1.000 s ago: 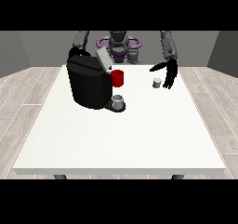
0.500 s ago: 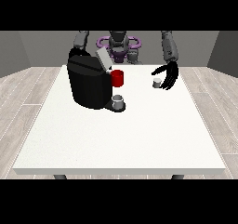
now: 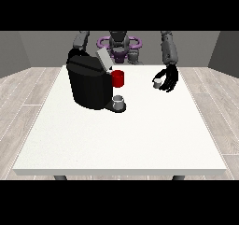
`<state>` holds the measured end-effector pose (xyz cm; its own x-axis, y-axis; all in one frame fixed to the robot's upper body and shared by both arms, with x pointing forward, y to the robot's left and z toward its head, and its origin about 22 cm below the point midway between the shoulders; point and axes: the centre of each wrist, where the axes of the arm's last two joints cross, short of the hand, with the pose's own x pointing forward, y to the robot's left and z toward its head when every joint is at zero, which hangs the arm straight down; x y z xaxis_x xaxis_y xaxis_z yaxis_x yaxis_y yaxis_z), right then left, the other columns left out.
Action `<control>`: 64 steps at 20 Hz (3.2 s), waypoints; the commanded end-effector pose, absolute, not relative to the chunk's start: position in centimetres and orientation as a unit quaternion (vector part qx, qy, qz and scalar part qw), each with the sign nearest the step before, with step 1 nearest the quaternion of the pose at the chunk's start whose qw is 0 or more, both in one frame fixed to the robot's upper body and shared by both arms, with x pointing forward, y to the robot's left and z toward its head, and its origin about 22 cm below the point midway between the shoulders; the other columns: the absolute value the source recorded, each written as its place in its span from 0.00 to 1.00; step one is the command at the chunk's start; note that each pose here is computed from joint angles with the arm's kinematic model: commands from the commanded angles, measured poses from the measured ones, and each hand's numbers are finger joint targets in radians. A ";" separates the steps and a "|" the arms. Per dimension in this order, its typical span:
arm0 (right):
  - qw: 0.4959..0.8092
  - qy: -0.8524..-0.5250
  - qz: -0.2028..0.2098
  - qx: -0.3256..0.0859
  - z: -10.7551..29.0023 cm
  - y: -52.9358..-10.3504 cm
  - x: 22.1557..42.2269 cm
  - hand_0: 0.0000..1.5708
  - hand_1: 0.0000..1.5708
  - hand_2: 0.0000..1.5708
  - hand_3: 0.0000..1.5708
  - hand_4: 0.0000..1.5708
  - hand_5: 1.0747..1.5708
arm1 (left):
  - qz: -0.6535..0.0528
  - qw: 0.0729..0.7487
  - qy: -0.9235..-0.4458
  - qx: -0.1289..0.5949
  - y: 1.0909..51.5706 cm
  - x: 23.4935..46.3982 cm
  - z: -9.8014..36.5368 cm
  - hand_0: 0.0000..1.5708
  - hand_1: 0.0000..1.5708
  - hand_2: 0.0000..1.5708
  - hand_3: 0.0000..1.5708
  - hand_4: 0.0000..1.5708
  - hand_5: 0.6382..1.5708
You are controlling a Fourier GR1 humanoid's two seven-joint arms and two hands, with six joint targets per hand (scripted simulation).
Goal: Insert the coffee pod into the coffee machine and close the lid
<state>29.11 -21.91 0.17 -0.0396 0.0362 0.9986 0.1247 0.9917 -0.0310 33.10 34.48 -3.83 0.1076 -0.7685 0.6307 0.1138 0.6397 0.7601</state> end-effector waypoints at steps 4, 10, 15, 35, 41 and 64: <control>0.704 -0.709 -0.026 -0.035 0.9 -21.8 28.7 0.00 0.00 0.00 0.00 0.33 1.00 | -0.345 0.669 -0.578 0.315 35.2 33.0 -4.5 0.62 0.62 0.69 0.55 0.21 1.00; 0.700 -0.712 -0.037 -0.044 -0.6 -22.0 28.2 0.00 0.00 0.00 0.00 0.25 1.00 | -0.375 0.671 -0.553 0.321 34.7 32.7 -5.5 0.71 0.71 0.75 0.61 0.18 1.00; 0.689 -0.721 -0.054 -0.050 -0.6 -23.3 29.4 0.00 0.00 0.00 0.00 0.28 1.00 | -0.380 0.613 -0.624 0.299 36.0 35.5 -0.8 0.91 0.91 0.93 0.91 0.36 1.00; 0.693 -0.721 -0.016 -0.017 -0.2 -22.0 30.5 0.00 0.00 0.00 0.00 0.31 1.00 | -0.388 0.580 -0.665 0.267 30.0 43.4 13.3 0.80 0.80 0.85 0.82 0.35 1.00; 0.679 -0.734 -0.001 -0.019 1.2 -20.5 30.8 0.00 0.00 0.00 0.00 0.32 1.00 | -0.364 0.551 -0.688 0.301 30.9 44.2 17.5 0.65 0.65 0.77 0.78 0.32 1.00; 0.640 -0.768 -0.024 -0.026 3.5 -20.4 31.7 0.00 0.00 0.00 0.00 0.34 1.00 | -0.344 0.524 -0.715 0.309 29.0 45.6 25.6 0.83 0.83 0.84 0.78 0.32 1.00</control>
<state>31.85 -20.43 3.85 -0.1554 0.0196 0.9876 0.0502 0.9987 -0.0119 45.76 28.04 24.42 -0.2470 -0.8039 0.5411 -0.0739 0.5724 0.8166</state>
